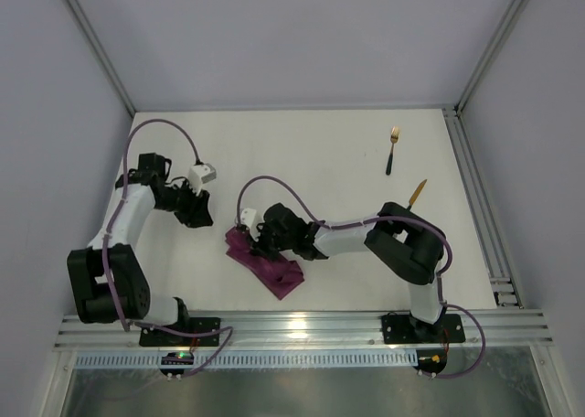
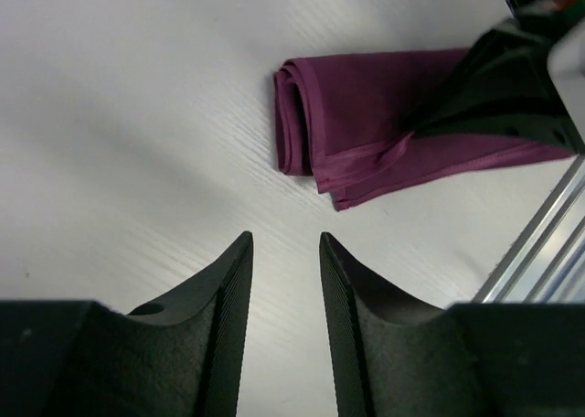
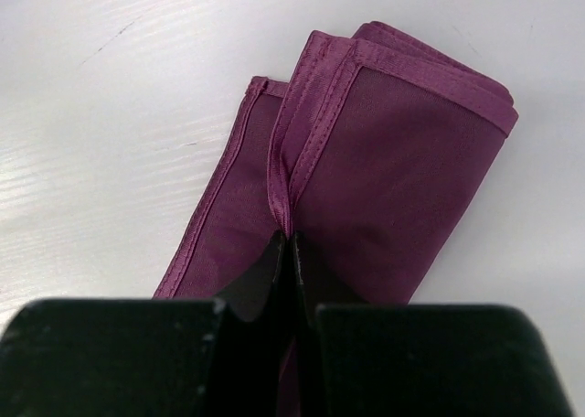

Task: Fold the napkin into a case and place the utensils inside
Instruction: Fold the 2/3-rectangle-folded napkin at the center of the board.

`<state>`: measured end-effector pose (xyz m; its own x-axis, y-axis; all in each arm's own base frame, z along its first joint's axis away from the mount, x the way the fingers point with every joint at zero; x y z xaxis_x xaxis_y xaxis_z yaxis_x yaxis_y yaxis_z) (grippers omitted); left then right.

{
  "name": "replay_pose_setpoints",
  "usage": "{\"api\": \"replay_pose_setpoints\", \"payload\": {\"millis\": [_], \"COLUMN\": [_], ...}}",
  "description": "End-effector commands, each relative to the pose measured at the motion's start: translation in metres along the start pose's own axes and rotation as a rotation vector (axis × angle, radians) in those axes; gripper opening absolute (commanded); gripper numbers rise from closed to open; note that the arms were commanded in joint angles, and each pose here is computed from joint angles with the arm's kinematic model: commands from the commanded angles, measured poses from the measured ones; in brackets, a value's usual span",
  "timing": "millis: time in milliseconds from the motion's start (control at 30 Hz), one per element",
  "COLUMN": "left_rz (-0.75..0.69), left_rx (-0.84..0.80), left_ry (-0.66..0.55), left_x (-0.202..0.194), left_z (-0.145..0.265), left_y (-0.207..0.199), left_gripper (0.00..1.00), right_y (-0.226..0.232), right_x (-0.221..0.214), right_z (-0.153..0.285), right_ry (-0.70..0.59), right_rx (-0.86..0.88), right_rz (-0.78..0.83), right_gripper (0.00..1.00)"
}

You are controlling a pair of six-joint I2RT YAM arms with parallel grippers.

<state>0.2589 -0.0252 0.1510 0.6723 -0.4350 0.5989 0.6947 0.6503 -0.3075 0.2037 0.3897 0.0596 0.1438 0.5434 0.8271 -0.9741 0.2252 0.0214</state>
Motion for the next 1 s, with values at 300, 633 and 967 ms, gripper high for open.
{"api": "replay_pose_setpoints", "payload": {"millis": [300, 633, 967], "left_rz": [-0.855, -0.989, -1.015], "left_rx": [-0.099, -0.087, -0.090], "left_ry": [-0.109, 0.001, 0.106], "left_x": [-0.052, -0.062, -0.065], "left_z": [-0.024, -0.057, -0.076], "left_y": [-0.052, -0.049, -0.041], "left_gripper": [0.51, 0.52, 0.42], "right_y": [0.001, 0.002, 0.000], "right_x": [0.017, 0.012, 0.012], "right_z": [0.008, 0.008, 0.008], "right_ry": [-0.072, -0.069, -0.079], "right_rx": [0.075, 0.085, 0.082], "right_rz": [-0.051, -0.082, -0.096], "right_gripper": [0.07, 0.07, 0.07]}}
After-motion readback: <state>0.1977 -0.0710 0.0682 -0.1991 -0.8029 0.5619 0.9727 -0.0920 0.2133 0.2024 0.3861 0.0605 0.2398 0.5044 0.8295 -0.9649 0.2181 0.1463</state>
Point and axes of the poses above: each gripper's point midway between its finger pads, its own z axis back along the fingers, its own y axis along the line the jaws close on, x = y × z, the point moved 6 cm from there along z, back along the fingers, and after that the axes turned 2 degrees about z, right-handed, at the moved point
